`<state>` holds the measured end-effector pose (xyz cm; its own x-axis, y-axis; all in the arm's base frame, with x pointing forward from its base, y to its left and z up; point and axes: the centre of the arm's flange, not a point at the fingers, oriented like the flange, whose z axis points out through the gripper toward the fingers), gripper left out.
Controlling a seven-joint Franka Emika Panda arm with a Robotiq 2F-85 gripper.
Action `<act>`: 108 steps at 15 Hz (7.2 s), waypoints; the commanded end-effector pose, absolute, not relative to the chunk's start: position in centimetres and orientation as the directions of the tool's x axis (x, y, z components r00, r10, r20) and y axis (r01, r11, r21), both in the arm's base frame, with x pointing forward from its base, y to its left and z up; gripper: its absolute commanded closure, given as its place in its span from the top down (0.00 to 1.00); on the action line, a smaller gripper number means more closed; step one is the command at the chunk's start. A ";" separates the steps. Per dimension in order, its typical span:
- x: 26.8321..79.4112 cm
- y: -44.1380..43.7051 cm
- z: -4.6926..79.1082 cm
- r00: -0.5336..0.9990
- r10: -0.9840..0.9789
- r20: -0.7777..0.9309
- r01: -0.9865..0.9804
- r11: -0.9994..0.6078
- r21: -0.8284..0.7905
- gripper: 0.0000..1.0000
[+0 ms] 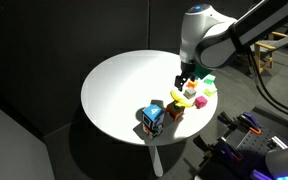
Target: Put the orange block on the stack
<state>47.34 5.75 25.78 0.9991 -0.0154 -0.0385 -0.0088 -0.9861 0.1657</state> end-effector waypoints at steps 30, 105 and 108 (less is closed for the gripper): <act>48.2 7.6 16.5 0.994 0.106 -0.033 0.106 -0.994 0.003 1.00; 47.4 14.0 30.9 0.972 0.208 0.109 0.209 -0.978 0.006 0.03; 46.7 15.0 32.0 0.967 0.219 0.130 0.224 -0.974 -0.028 0.02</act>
<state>48.14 14.59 30.27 0.9732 0.1996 0.1141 0.2008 -0.9796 0.0011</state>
